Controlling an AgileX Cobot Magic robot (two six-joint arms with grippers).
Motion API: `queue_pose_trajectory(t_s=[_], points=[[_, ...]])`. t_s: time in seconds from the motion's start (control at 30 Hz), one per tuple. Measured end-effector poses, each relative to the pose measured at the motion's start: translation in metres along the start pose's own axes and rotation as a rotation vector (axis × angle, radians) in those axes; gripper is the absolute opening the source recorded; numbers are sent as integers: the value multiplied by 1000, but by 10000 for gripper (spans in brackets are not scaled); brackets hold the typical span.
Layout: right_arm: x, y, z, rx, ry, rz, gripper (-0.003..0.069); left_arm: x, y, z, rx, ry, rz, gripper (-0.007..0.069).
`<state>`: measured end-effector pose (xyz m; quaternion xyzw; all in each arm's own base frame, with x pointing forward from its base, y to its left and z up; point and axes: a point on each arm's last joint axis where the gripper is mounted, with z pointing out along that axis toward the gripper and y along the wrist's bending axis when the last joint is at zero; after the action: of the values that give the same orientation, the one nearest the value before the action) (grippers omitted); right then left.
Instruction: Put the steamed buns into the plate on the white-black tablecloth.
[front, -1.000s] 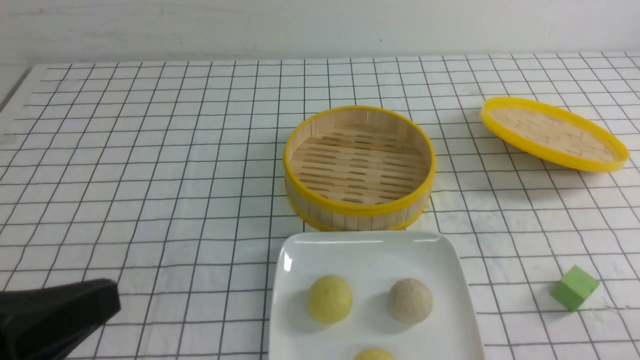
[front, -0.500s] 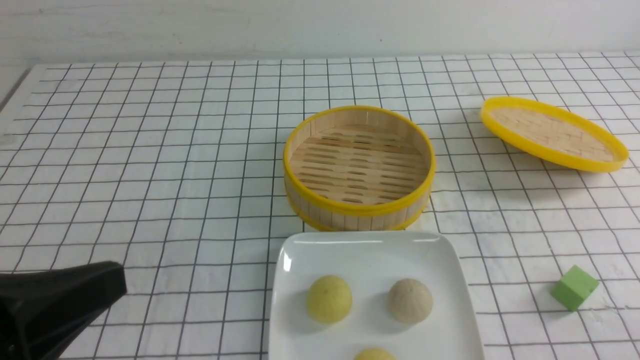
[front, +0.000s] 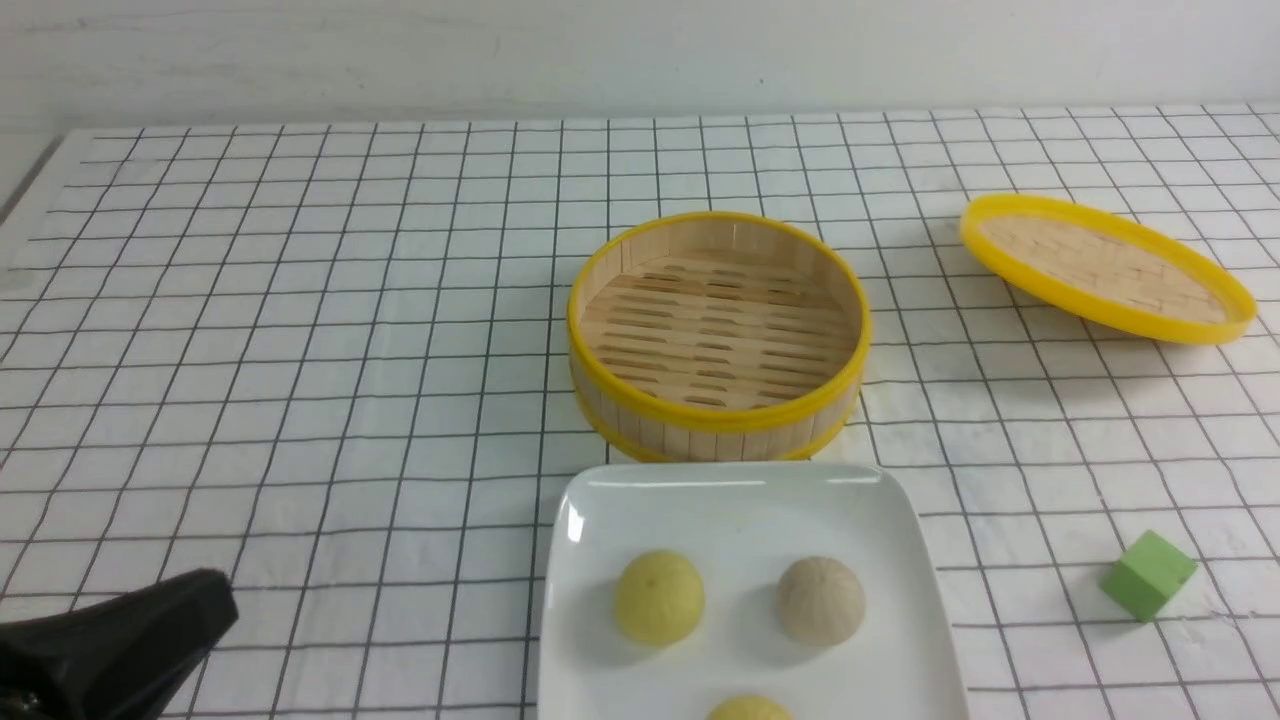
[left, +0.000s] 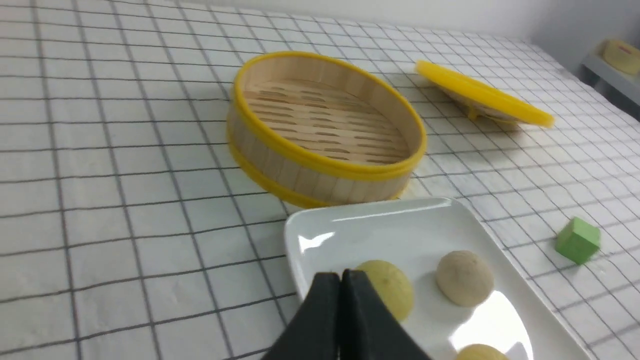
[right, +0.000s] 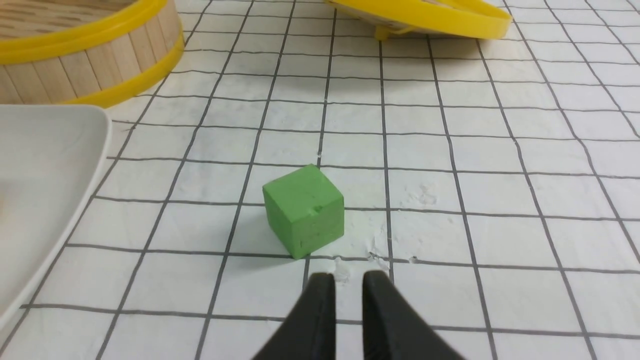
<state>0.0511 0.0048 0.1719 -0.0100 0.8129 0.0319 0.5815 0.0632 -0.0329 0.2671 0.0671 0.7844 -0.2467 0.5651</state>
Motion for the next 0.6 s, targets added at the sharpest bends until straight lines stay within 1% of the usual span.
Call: queue_pose_trajectory(t_s=[0.07,0.13,0.23,0.3,0.37,0.47,0.6], points=[[0,0,0,0,0,0,115,13,10,0,-79,-20,-18,22],[0,0,0,0,0,0,118,30,24,1,-192,-43,-26,22],[0,0,0,0,0,0,120,46,36,1,-306,-54,-29,22],[0,0,0,0,0,0,123,53,41,0,-359,-70,-24,22],[0,0,0,0,0,0,124,57,43,-2,-381,-81,-12,22],[0,0,0,0,0,0,129,64,46,-6,-416,-111,53,27],[0,0,0,0,0,0,134,74,51,-4,-448,-96,107,31]])
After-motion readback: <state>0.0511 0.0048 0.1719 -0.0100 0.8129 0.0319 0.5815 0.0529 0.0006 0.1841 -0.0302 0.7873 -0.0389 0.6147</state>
